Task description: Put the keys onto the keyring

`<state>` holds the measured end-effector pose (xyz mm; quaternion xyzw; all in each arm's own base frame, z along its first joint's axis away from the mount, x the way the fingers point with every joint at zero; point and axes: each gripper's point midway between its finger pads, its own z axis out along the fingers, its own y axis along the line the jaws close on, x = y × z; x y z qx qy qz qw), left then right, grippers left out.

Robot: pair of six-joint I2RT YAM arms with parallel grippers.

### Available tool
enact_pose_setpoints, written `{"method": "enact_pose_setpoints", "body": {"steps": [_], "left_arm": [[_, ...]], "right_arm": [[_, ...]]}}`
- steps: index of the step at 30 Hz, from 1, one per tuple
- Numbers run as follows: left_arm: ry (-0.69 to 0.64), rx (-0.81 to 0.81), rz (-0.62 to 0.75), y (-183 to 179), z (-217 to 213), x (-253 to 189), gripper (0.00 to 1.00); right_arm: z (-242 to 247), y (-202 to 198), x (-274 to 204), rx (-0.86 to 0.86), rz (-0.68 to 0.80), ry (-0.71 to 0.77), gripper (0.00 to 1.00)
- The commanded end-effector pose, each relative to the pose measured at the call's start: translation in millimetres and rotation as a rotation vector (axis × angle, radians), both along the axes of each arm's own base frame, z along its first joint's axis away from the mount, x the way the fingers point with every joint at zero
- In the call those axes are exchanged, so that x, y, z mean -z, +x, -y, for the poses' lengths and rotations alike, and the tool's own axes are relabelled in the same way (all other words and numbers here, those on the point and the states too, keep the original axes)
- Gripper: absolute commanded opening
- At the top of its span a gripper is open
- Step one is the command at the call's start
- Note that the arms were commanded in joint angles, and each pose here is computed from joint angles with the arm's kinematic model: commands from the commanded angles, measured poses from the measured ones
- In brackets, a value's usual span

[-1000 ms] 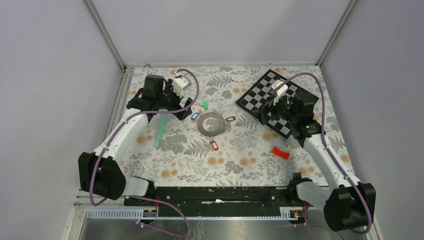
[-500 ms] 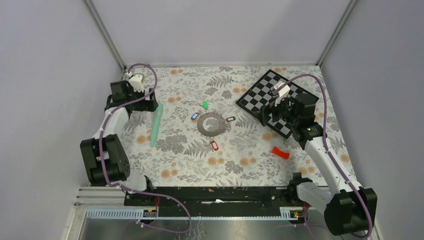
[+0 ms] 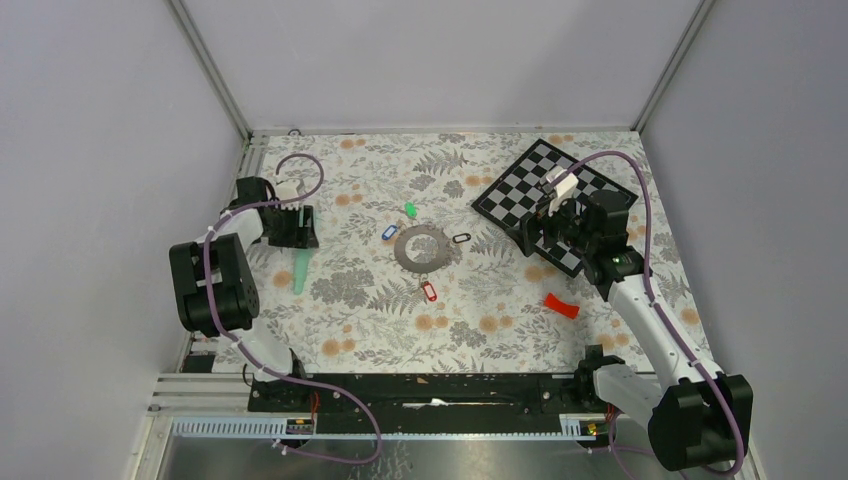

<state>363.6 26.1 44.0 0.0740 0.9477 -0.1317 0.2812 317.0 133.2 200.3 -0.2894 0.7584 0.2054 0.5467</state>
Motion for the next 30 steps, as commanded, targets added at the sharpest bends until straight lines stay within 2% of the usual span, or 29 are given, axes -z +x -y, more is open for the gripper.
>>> {"method": "enact_pose_setpoints", "body": {"steps": [1,8,10,13,17,19,24,28,30], "left_arm": [[-0.032,0.048,0.012,5.5,6.2,-1.7,0.6],[-0.046,0.057,0.001,3.6,8.8,2.5,0.44],[-0.034,0.054,0.002,4.5,6.9,2.2,0.43],[-0.009,0.043,0.004,6.7,1.6,1.1,0.56],[0.016,0.037,0.037,12.2,-3.4,-10.1,0.8],[0.032,0.043,0.071,15.7,-5.2,-21.1,0.96],[0.058,0.043,0.205,24.4,-13.8,-66.0,0.99],[-0.01,0.004,0.383,31.8,-22.0,-121.0,0.99],[-0.093,-0.025,0.499,32.9,-26.2,-151.8,0.99]], "right_arm": [[1.9,0.6,-0.1,0.007,0.011,-0.003,1.0],[1.9,-0.8,0.4,0.005,0.014,-0.005,1.0],[2.3,-1.0,0.8,0.006,0.014,-0.006,1.0],[2.0,-2.0,0.3,0.003,0.015,-0.003,1.0],[2.1,-2.5,-1.2,0.004,0.018,-0.003,1.0],[2.4,-2.5,-2.1,0.006,0.018,-0.003,1.0],[5.6,-3.7,-10.7,0.015,0.009,-0.023,1.0],[11.0,-1.1,-26.5,0.053,0.004,-0.032,1.0],[13.4,0.4,-36.8,0.082,0.003,-0.019,1.0]]}}
